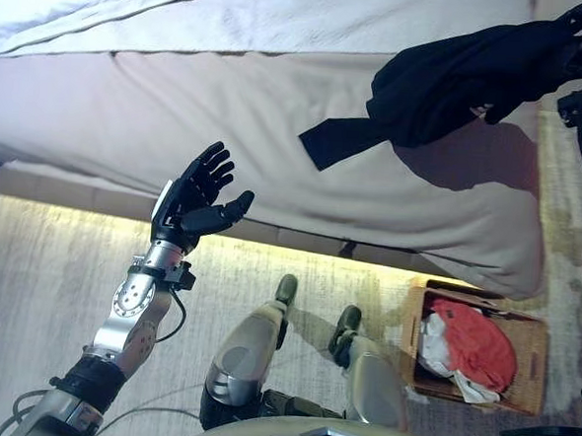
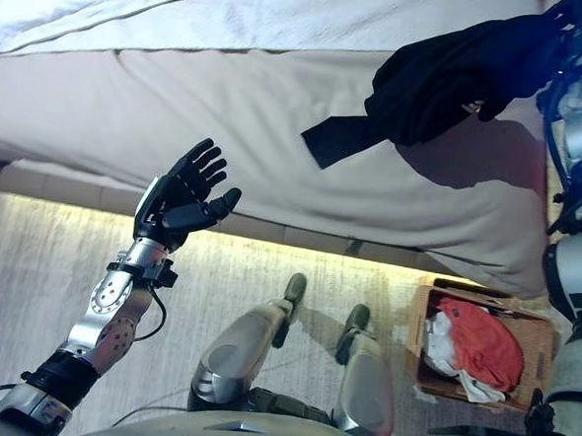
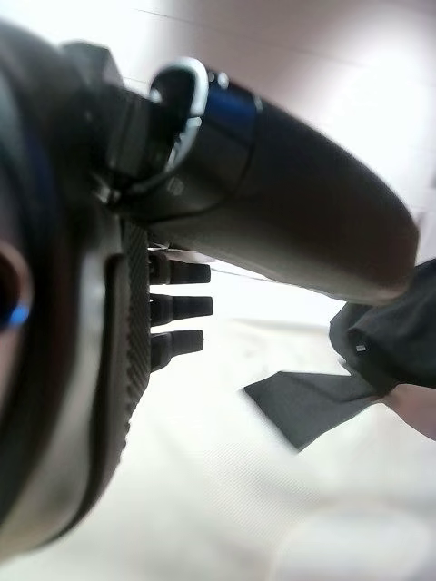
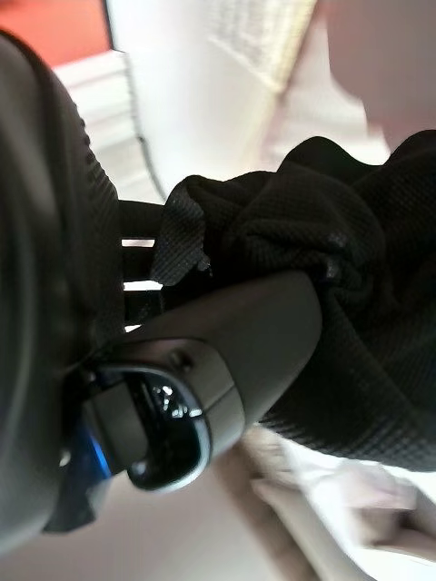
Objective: Pick up the clothes from the bed and place them into the basket
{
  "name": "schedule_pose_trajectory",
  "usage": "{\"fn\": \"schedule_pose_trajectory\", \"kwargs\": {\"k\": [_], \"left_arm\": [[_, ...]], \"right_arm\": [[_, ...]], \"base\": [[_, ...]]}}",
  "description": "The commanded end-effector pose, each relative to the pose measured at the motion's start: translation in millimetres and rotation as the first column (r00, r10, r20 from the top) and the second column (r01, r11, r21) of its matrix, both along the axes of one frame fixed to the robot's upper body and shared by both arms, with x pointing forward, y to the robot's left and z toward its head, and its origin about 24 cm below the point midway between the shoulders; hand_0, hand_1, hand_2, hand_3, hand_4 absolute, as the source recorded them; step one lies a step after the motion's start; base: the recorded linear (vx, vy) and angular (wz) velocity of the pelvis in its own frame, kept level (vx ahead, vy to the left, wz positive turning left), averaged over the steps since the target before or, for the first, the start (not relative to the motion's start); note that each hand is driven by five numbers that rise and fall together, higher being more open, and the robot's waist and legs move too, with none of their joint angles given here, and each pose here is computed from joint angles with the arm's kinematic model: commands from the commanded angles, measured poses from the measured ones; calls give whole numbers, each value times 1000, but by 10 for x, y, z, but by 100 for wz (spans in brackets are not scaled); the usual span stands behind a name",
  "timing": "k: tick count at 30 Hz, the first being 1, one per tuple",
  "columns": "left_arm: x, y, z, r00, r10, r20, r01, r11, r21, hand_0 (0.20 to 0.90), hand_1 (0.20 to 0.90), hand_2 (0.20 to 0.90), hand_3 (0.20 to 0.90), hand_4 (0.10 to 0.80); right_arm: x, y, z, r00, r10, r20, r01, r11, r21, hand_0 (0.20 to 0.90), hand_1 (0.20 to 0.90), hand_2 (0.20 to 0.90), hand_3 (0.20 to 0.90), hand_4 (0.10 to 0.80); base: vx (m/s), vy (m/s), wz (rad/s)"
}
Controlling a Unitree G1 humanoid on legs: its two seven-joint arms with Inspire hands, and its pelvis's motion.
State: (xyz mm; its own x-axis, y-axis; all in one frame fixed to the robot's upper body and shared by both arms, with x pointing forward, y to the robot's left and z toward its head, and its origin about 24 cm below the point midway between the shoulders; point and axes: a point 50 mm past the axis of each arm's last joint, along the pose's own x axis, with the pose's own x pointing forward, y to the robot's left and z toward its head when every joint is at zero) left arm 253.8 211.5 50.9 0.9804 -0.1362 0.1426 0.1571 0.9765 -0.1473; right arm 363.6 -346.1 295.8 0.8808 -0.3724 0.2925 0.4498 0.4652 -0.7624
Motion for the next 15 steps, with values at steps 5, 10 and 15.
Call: {"fn": "schedule_pose_trajectory", "kwargs": {"k": [5,10,15], "left_arm": [[16,72,-23,998,60,33,-60,998,4,900,900,900,900,800],[42,80,-166,994,100,-35,-100,995,16,900,900,900,900,800],[60,18,-268,989,133,-69,-132,991,17,900,900,900,900,800]], "right_arm": [[-365,-265,134,997,-21,68,31,988,-149,300,300,300,200,100],[-554,-439,66,995,-74,70,84,985,-154,300,300,300,200,100],[-713,-550,29,989,-109,95,123,979,-162,300,300,300,200,100]], "base": [[11,-12,-36],[1,-5,-41],[-26,15,-35]]}}
